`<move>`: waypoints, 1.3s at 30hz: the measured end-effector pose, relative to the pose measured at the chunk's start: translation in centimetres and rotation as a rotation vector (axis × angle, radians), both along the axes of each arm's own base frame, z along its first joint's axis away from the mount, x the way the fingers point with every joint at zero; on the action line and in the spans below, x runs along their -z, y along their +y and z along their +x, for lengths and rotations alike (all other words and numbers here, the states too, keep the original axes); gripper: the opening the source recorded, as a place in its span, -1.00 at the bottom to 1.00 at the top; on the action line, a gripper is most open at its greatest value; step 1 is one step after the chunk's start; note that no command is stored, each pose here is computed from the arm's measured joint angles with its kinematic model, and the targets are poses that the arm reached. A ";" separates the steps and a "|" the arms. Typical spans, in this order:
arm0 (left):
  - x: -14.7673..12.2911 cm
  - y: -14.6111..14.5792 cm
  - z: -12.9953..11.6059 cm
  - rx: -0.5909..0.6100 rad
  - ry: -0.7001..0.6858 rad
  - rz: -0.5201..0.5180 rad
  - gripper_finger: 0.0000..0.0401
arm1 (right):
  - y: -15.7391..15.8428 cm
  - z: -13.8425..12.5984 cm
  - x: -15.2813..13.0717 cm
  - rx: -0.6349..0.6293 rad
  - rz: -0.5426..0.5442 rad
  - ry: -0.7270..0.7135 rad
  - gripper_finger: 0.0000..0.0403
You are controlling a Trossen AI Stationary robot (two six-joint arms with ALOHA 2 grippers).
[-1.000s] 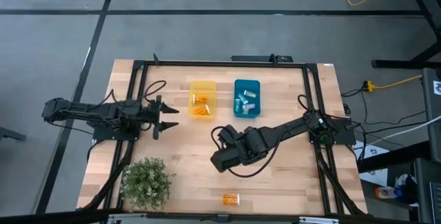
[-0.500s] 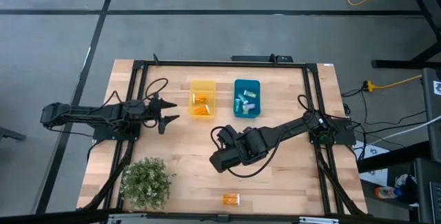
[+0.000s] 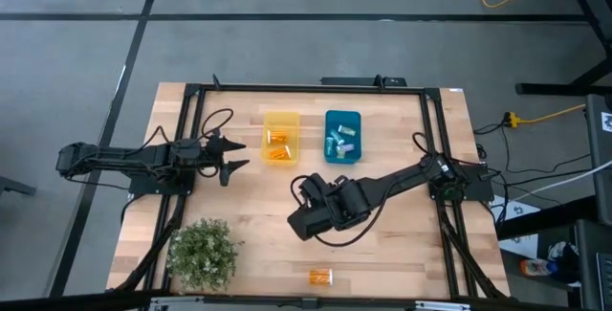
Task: Pick and place medicine bottles into bin by pill shape (circle, oval)
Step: Put the orange pill bottle into the yellow bin
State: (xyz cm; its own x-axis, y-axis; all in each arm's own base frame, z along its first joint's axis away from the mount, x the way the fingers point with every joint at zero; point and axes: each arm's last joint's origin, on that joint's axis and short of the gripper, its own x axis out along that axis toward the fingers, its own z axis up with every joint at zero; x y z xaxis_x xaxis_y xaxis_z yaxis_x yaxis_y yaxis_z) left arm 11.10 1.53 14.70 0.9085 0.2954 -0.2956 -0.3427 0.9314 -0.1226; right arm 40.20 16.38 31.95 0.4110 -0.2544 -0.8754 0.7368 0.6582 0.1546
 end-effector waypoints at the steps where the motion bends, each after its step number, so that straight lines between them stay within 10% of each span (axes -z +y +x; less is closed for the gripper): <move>1: 0.0 0.0 0.0 0.000 0.000 0.000 0.27 | 0.2 0.1 0.4 -0.004 0.002 0.003 0.09; 12: 0.0 0.0 0.0 0.001 0.000 0.000 0.27 | 5.4 -1.5 3.8 0.240 0.292 0.004 0.09; 25: 0.0 0.0 0.0 0.001 0.000 0.000 0.27 | 14.7 -3.2 5.6 0.658 0.904 0.057 0.09; 39: 0.0 0.0 0.0 0.000 -0.002 0.000 0.27 | 12.9 0.0 13.5 0.735 0.725 0.177 0.09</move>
